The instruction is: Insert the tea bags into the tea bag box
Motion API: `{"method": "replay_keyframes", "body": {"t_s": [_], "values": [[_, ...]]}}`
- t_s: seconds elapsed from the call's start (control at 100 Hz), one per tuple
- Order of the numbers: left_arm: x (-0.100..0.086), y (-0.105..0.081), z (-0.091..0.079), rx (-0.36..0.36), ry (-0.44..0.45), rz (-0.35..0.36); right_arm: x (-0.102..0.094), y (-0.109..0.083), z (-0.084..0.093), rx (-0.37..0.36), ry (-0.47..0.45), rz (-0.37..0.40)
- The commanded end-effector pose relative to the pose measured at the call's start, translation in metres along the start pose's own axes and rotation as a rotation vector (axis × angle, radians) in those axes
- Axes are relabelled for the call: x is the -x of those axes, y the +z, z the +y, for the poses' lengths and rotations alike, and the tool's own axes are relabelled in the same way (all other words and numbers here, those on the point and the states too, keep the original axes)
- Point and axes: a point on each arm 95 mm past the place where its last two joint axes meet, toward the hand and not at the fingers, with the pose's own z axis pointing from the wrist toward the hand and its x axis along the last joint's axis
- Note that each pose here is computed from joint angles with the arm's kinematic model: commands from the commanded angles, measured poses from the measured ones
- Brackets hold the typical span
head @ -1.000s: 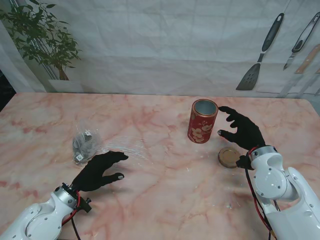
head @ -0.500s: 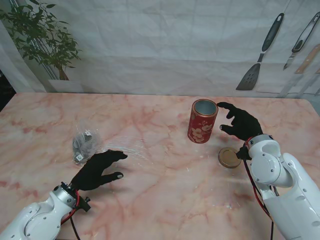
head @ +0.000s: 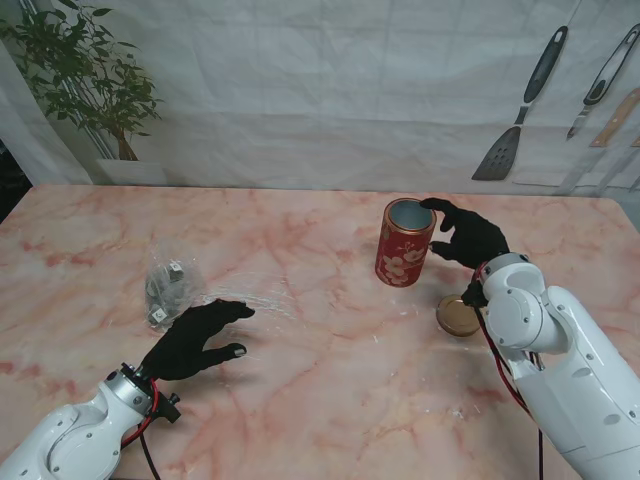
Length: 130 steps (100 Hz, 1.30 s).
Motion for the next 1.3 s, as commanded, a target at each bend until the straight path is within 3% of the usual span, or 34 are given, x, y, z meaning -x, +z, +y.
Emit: {"method": "replay_keyframes", "body": {"t_s": [0.0,0.6,0.87,1.29], "values": [[-0.001,0.000,0.000,0.010,0.000,0.001,-0.004,0.002,0.001,-0.019,-0.011,0.009],[-0.001,0.000,-0.001,0.008,-0.005,0.003,-0.012,0.016,-0.004,-0.109,-0.206,-0.024],[-0.001,0.001,0.000,0.008,-0.009,0.004,-0.013,0.021,-0.012,-0.094,-0.279,-0.036],[-0.001,0.001,0.000,0.012,-0.013,0.007,-0.022,0.027,-0.010,-0.055,-0.317,-0.025]]}}
